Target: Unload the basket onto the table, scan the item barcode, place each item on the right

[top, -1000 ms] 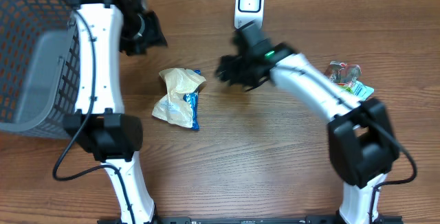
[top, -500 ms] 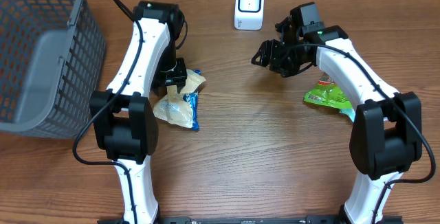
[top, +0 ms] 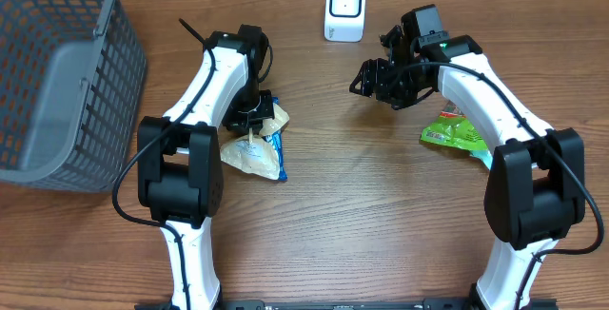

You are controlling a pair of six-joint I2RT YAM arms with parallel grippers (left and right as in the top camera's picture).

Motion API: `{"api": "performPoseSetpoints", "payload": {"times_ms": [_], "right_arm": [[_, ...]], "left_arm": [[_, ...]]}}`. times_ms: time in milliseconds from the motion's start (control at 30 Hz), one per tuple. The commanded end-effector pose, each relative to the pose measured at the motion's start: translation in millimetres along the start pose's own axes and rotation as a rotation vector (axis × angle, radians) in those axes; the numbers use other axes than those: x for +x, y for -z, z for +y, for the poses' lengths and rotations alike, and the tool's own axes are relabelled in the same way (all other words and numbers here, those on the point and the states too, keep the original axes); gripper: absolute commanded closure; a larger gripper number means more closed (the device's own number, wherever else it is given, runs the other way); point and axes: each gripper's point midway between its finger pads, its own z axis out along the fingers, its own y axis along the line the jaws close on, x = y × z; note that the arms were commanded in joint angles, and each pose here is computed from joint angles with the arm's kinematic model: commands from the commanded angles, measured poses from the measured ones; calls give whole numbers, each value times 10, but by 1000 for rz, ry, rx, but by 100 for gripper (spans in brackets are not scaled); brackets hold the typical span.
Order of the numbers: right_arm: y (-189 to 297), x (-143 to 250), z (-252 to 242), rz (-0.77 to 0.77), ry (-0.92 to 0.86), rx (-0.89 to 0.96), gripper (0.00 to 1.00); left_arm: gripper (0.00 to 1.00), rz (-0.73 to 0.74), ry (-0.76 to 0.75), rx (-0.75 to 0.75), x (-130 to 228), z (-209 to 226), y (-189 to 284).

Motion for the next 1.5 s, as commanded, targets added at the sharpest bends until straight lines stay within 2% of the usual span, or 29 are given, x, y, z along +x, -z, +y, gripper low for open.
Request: {"api": "performPoseSetpoints", "payload": {"times_ms": [0,100,200,333,467,700,833,1000,1100,1333,1467], "right_arm": [[154,-49,89,-41,43,-3,30],[184,-39,67,-29,34,-19,30],[264,-32,60,-8,42,-90,30],[431,-74,-38,-2,17,-176,30],[570,-116,-179,-11,-6,-215,30],[653,-96,-345,-6,-14,-203,30],[652,-84,-345,-2,-15,-203,30],[652,-82,-345,-1,-16,-203,30],[652,-82,-345,-1,-16,-203,30],[651,-52,-349,10,-9,-201,30],[651,-41,-351,14,-10,-200,30]], "left_arm": [[96,51,-10,-9,120,20,-86],[96,88,-50,57,187,-52,-3],[96,108,-209,303,279,-385,292],[96,25,-413,681,369,-776,988],[96,-64,-467,922,439,-834,1578],[96,-187,-603,1375,680,-871,2338],[96,-184,-589,1413,706,-861,2402],[96,15,-392,1297,732,-820,2215],[96,-39,-449,1444,795,-883,2456],[96,-63,-436,1631,812,-969,2775],[96,39,-372,1625,869,-1033,2779]]}}
